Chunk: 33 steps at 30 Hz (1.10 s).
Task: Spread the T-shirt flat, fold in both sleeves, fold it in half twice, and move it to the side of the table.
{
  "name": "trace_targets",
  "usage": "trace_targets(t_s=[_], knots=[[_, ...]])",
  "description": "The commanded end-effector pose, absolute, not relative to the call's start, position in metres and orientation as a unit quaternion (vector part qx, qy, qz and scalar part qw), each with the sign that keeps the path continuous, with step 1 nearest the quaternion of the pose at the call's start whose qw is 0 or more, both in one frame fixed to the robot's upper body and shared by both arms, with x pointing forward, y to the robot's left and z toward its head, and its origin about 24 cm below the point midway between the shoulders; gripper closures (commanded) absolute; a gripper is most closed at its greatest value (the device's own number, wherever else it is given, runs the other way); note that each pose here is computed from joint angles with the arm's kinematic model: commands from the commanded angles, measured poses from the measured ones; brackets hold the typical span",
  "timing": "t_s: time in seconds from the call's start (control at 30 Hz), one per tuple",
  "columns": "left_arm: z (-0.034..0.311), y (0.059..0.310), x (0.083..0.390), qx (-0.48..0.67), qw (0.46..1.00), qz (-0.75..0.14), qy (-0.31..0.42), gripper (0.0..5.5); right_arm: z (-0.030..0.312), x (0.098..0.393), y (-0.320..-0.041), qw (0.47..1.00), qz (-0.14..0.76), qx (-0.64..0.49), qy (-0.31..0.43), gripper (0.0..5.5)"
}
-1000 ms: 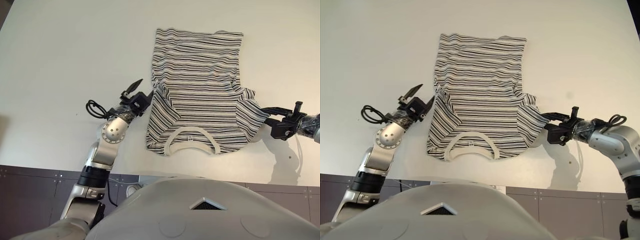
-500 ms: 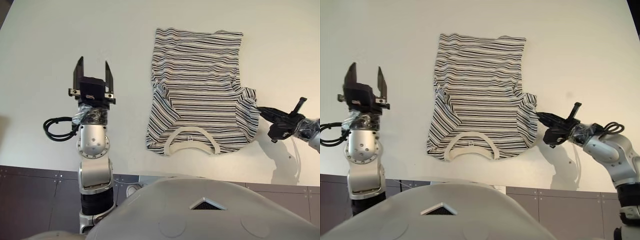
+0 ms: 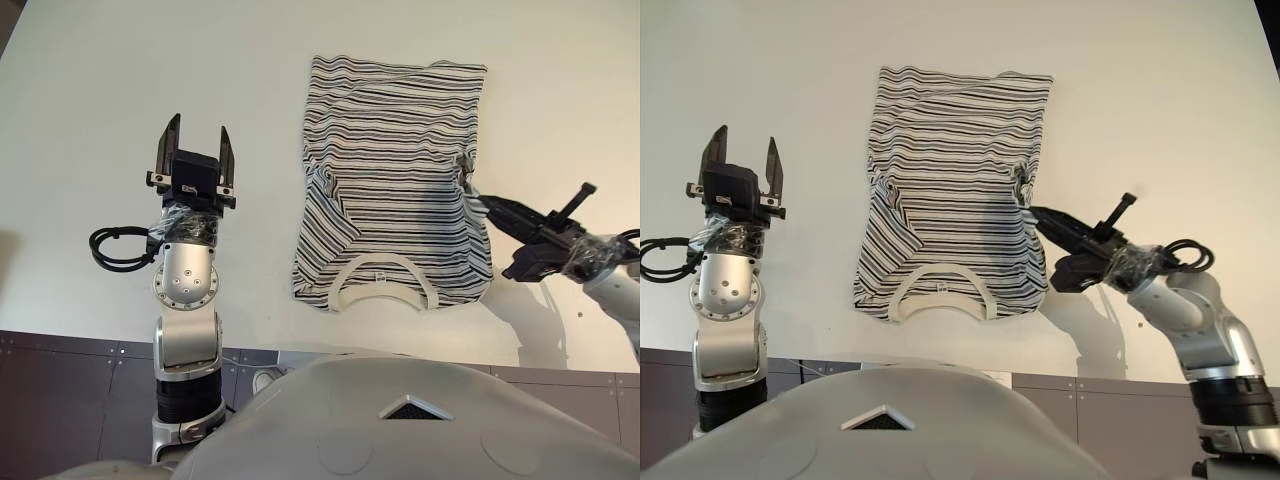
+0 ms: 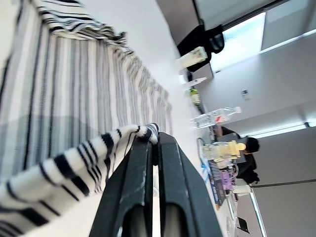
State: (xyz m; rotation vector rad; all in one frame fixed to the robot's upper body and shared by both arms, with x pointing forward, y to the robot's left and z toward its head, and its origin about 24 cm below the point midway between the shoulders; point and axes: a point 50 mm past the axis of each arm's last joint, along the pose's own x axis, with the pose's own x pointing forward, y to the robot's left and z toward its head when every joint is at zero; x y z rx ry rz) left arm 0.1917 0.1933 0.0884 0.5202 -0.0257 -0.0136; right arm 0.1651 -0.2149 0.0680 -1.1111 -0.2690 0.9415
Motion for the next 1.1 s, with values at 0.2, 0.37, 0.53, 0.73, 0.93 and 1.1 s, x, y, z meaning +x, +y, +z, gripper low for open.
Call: trace_targets(t_s=[0.2,0.37,0.53,0.73,0.93,1.1], knots=[[0.084,0.206,0.192,0.294,0.952,-0.086,0.027,2.90,0.049,0.162,-0.199,0.756,0.424,-0.489,-0.097,4.64],[0.071,0.216,0.173,0.344,0.913,-0.204,0.075,2.49,0.073,0.169,-0.212,0.777,0.394,-0.477,-0.117,3.80],[0.048,0.228,0.124,0.414,0.811,-0.382,0.156,1.69,0.080,0.172,-0.283,0.677,0.474,-0.563,-0.028,2.88],[0.033,0.215,0.116,0.457,0.715,-0.513,0.127,1.10,0.064,0.153,-0.270,0.542,0.645,-0.537,0.030,2.61],[0.021,0.205,0.124,0.477,0.668,-0.566,0.081,1.10,0.058,0.156,-0.236,0.552,0.657,-0.514,-0.007,2.61],[0.018,0.205,0.123,0.481,0.649,-0.586,0.071,1.10,0.068,0.165,-0.245,0.582,0.616,-0.530,-0.018,2.61]])
